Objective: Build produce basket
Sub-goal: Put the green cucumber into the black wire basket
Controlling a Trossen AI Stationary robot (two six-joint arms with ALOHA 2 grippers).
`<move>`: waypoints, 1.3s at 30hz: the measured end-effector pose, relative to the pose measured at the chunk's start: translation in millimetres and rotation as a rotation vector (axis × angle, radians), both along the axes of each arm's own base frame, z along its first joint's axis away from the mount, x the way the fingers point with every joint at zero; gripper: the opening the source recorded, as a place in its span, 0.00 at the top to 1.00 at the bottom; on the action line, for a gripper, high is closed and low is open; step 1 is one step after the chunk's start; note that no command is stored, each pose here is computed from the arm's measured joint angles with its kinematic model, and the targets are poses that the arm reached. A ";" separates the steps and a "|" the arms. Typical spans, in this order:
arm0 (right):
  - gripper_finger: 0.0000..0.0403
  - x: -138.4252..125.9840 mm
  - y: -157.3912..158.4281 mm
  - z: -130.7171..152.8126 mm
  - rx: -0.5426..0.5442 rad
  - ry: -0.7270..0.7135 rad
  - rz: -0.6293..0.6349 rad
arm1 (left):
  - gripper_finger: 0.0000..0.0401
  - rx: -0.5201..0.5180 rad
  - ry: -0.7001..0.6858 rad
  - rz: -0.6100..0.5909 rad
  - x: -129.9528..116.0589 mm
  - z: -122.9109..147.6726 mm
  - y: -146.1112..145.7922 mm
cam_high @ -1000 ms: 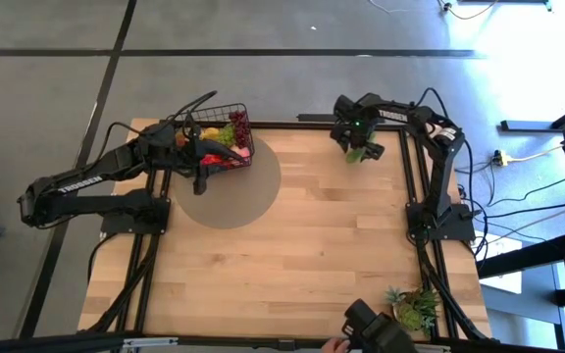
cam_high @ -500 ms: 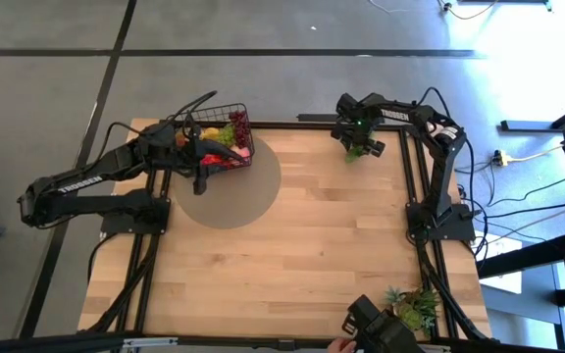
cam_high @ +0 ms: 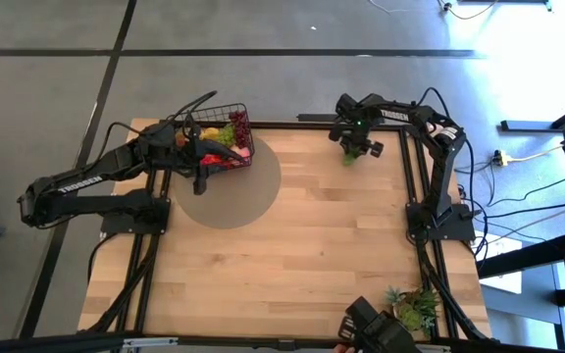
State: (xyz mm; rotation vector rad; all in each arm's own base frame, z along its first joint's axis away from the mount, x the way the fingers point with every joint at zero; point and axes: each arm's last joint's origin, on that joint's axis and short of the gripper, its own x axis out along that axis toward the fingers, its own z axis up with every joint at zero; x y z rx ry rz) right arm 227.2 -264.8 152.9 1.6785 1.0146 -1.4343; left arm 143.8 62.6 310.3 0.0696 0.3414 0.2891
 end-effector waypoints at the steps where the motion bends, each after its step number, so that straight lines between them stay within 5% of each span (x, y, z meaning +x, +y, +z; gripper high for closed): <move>1: 0.66 0.3 -0.4 0.0 -0.006 -0.007 0.025 | 0.55 0.000 0.000 0.000 0.1 -0.1 0.0; 10: 0.59 3.0 -3.7 -0.1 -0.061 -0.052 0.221 | 0.55 0.000 0.000 0.000 0.0 0.0 0.0; 39: 0.74 11.3 2.8 0.1 -0.047 -0.101 0.307 | 0.55 0.120 0.054 -0.022 -0.5 -1.2 0.5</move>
